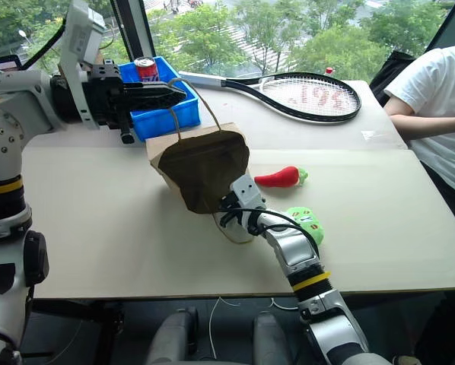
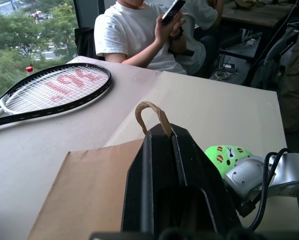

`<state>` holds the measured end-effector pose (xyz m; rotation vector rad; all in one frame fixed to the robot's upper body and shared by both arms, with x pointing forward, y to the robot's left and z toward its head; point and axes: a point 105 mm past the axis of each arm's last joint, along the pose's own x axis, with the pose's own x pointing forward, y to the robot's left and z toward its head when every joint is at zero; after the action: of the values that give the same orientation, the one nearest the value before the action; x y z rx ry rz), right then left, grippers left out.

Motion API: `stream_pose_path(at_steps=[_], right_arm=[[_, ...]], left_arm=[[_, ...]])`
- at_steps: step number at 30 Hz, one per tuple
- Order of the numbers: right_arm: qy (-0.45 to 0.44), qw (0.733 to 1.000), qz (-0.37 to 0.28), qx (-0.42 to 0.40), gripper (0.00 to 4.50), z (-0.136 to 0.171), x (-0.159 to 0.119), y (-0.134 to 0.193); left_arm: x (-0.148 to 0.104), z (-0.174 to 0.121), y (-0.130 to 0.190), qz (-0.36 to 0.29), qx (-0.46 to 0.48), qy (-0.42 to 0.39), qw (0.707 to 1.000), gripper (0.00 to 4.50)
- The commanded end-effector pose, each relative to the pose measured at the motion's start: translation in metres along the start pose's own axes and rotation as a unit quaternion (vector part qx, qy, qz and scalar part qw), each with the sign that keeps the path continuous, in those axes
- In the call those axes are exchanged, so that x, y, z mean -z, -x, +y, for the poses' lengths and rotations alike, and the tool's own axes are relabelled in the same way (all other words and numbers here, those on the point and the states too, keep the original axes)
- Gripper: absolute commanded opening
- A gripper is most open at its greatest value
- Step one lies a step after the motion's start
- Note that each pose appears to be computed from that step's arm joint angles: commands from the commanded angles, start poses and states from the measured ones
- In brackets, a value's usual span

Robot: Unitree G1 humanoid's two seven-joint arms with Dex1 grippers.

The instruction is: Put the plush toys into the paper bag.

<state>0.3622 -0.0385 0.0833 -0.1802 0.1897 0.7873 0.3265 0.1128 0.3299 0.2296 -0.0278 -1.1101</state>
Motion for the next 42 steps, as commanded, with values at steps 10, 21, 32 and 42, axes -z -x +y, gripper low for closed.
stream_pose_path(at_steps=[10,21,32,42], right_arm=[[0.002,0.999,-0.032,-0.034,0.02,-0.004,-0.033,0.015],[0.012,0.993,-0.079,-0.092,1.47,-0.003,-0.088,0.054],[0.024,0.995,-0.038,-0.093,4.48,-0.038,-0.116,0.135],[0.059,0.994,0.073,0.058,4.48,-0.124,-0.086,0.164]], left_arm=[[0.035,-0.005,0.01,-0.014,-0.056,0.025,0.998,0.0],[0.057,-0.01,0.008,-0.012,-0.066,0.047,0.997,0.0],[0.065,-0.011,0.002,-0.017,-0.059,0.058,0.996,0.0],[0.062,-0.016,-0.001,-0.027,-0.053,0.058,0.997,0.0]])
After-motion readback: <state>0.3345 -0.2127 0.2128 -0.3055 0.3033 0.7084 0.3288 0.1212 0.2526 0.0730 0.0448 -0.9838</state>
